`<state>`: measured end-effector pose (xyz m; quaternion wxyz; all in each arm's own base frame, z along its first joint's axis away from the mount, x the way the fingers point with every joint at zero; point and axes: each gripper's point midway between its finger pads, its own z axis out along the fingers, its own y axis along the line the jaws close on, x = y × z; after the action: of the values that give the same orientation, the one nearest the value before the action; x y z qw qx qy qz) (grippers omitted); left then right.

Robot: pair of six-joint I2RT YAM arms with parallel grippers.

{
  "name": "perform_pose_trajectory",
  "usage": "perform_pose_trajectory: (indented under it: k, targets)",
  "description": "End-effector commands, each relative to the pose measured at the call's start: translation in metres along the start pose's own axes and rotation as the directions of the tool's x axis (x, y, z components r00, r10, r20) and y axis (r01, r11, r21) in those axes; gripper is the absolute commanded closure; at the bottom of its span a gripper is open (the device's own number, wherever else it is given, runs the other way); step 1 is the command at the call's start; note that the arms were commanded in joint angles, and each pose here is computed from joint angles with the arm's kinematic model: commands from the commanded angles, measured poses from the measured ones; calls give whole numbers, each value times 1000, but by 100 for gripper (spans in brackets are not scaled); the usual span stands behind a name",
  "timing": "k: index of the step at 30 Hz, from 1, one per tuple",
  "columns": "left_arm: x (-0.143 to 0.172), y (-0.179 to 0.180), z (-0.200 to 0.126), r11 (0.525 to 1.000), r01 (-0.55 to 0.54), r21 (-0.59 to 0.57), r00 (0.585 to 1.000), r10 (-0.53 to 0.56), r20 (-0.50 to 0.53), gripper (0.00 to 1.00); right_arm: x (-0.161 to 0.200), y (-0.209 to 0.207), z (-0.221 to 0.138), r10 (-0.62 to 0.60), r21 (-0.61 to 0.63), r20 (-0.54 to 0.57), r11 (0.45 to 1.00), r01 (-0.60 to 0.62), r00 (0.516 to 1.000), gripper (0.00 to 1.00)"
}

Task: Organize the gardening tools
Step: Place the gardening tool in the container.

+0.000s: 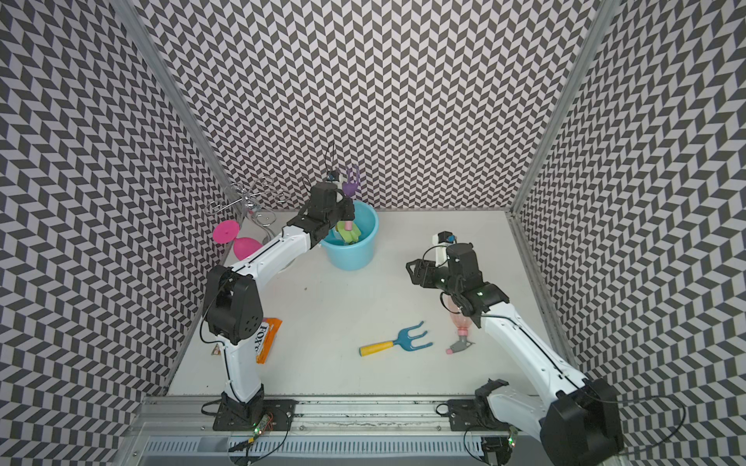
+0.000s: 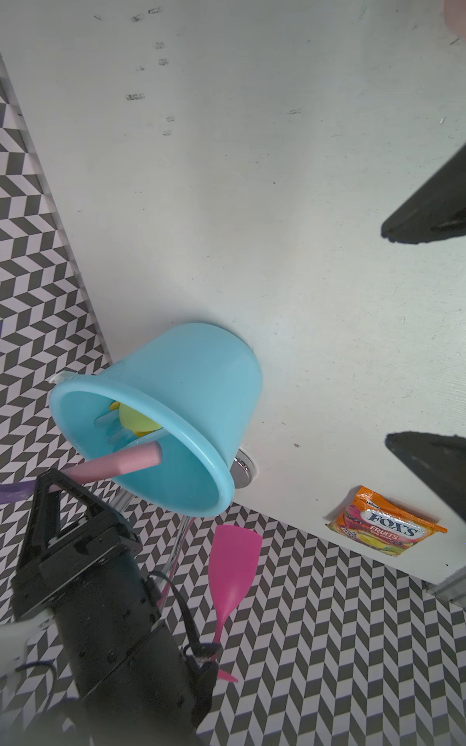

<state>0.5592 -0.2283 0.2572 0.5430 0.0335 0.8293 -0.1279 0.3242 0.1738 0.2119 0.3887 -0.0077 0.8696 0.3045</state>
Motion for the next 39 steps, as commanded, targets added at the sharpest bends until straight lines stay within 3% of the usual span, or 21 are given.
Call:
perform_pose_trajectory:
  k: [1, 6, 22, 31, 39]
  targets:
    - [2, 3, 4, 1000, -13, -11, 999, 14, 32, 90, -1, -1, 0, -13, 7, 23, 1000, 13, 1000, 25]
    - [26, 6, 9, 1000, -21, -11, 1000, 21, -2, 90, 0, 0, 2, -9, 0, 14, 1000, 9, 1000, 25]
    - [63, 12, 23, 999, -40, -29, 997, 38, -64, 81, 5, -4, 0, 6, 13, 8, 1000, -7, 1000, 26]
    - [52, 7, 14, 999, -49, -21, 998, 48, -45, 45, 7, -4, -3, 10, 10, 9, 1000, -11, 1000, 26]
    - [17, -5, -13, 998, -66, 4, 998, 66, 11, 32, 11, -6, -5, 14, 13, 11, 1000, -14, 1000, 26]
